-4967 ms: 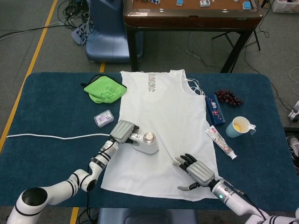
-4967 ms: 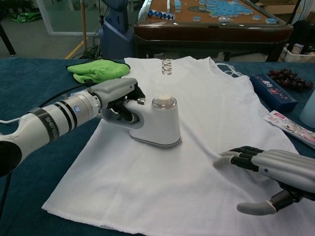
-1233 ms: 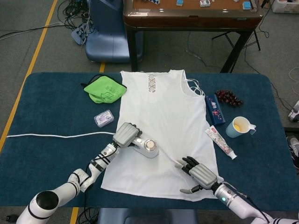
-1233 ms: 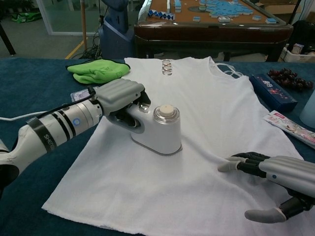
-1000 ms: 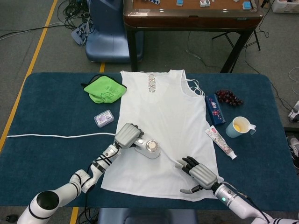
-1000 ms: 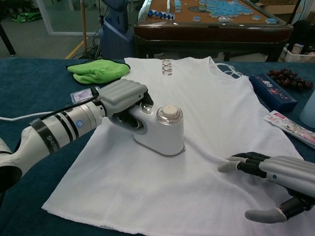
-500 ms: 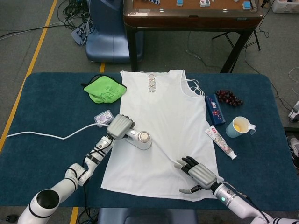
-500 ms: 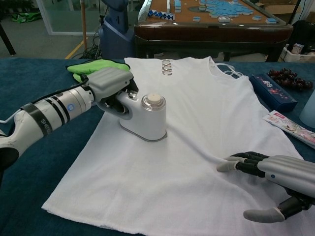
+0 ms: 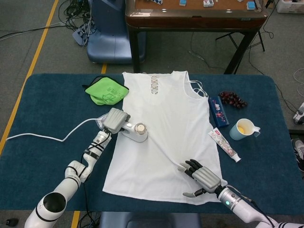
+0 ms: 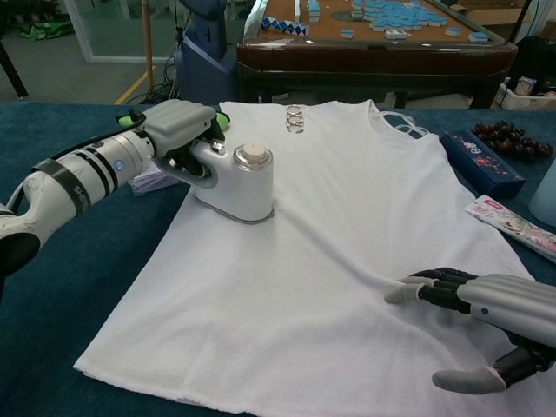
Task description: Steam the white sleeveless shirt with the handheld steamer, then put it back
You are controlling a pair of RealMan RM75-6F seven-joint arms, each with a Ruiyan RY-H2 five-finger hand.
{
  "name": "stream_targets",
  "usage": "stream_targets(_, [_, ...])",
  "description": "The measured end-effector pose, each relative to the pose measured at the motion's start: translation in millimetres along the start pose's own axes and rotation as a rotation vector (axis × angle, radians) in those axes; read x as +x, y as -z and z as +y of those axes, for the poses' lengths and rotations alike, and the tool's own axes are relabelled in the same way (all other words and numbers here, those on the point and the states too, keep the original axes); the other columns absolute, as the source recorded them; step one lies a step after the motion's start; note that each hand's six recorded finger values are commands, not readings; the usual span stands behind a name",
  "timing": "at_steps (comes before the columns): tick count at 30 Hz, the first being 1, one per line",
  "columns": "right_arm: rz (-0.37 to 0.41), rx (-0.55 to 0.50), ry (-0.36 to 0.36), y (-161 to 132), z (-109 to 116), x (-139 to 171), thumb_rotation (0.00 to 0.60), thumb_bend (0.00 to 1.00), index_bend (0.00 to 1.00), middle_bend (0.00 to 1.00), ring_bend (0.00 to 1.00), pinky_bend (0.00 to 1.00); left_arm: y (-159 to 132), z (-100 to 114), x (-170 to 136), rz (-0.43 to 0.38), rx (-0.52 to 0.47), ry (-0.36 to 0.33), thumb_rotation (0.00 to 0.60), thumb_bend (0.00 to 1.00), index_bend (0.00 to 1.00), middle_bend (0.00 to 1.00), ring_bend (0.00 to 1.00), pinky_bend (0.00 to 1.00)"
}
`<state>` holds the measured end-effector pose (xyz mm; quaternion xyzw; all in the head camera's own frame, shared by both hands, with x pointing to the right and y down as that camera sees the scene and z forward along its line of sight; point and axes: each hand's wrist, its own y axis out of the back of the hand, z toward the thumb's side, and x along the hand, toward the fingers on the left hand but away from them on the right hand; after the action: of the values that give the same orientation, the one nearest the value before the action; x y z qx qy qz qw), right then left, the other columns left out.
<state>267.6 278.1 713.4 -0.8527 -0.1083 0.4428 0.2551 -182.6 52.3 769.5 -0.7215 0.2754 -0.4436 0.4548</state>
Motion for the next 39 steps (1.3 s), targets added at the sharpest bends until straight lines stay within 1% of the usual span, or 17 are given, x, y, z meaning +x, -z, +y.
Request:
stream_targets(5, [0.003, 0.000, 0.002, -0.8, 0.6, 0.0, 0.221, 0.00, 0.05, 0.09, 0.00, 0.00, 14.5, 2.8, -3.8, 0.018, 0.013, -0.001, 0.600, 0.22, 0.80, 0.69, 0.57, 0.62])
stream_targets(11, [0.007, 0.001, -0.001, -1.6, -0.4, -0.2, 0.222, 0.00, 0.05, 0.09, 0.00, 0.00, 24.0, -1.4, -16.9, -0.005, 0.030, 0.014, 0.600, 0.22, 0.80, 0.69, 0.57, 0.62])
stream_targets(21, [0.012, 0.004, -0.003, -3.1, -0.3, 0.4, 0.222, 0.00, 0.05, 0.09, 0.00, 0.00, 17.2, -3.1, -31.8, -0.075, 0.022, 0.012, 0.600, 0.22, 0.80, 0.69, 0.57, 0.62])
stream_targets(29, [0.013, 0.004, -0.001, -3.7, -0.6, 2.0, 0.221, 0.00, 0.05, 0.09, 0.00, 0.00, 9.3, -6.8, -47.2, -0.135, 0.018, 0.033, 0.600, 0.22, 0.80, 0.69, 0.57, 0.62])
stream_targets(39, [0.015, 0.004, 0.001, -4.4, -0.5, 3.7, 0.223, 0.00, 0.05, 0.09, 0.00, 0.00, 13.6, -5.6, -68.7, -0.157, 0.018, 0.049, 0.600, 0.22, 0.80, 0.69, 0.57, 0.62])
